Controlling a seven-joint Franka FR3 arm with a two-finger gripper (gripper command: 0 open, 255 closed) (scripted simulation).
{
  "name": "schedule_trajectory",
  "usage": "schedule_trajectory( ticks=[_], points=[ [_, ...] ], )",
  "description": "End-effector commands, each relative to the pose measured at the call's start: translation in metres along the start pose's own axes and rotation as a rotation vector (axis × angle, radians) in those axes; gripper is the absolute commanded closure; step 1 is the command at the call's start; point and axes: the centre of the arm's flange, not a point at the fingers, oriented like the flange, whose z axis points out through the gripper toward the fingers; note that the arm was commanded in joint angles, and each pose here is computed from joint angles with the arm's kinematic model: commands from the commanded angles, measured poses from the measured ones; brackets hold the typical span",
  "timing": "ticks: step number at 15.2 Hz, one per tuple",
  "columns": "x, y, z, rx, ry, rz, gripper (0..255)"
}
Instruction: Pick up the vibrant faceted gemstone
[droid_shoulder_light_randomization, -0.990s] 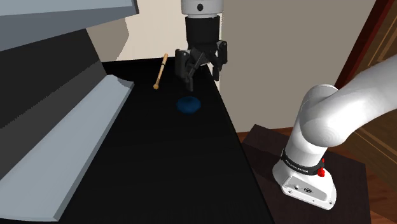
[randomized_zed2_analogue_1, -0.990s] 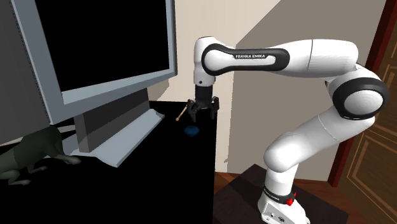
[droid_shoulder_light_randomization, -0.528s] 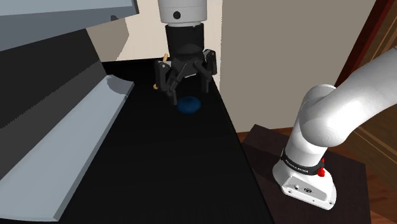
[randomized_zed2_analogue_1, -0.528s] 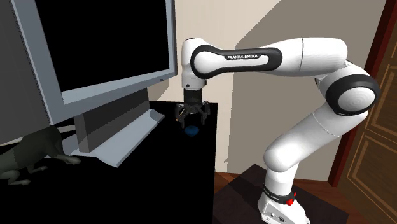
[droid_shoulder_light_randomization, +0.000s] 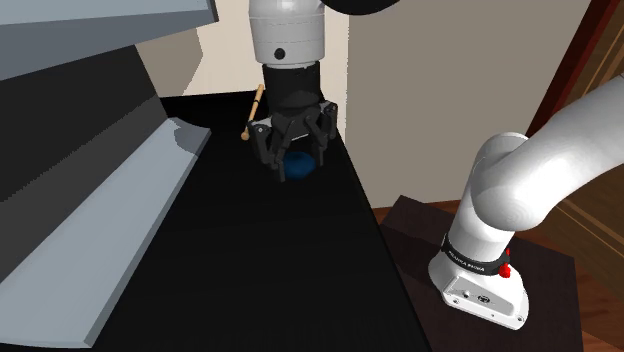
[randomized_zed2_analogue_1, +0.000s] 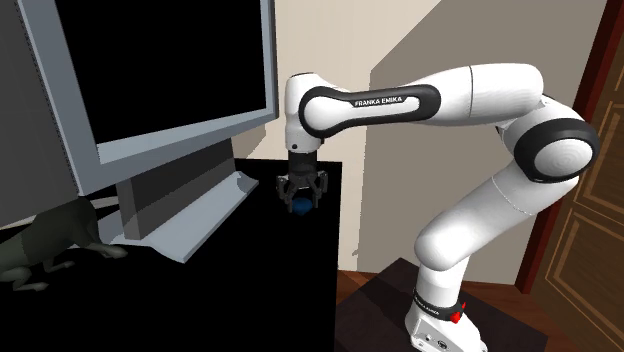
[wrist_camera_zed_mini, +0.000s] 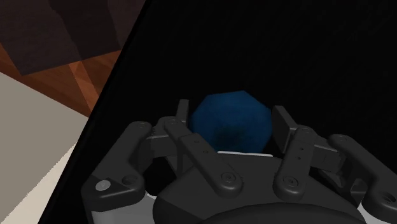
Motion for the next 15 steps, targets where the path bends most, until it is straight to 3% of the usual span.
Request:
schedule_trajectory(
  ticks=[1, 8, 15],
  points=[
    [0.000, 0.000, 0.001, 0.000, 0.000, 0.000, 255],
    [0.000, 0.000, 0.001, 0.000, 0.000, 0.000, 255],
    [0.000, -0.001, -0.036, 0.000, 0.000, 0.000, 255]
  ],
)
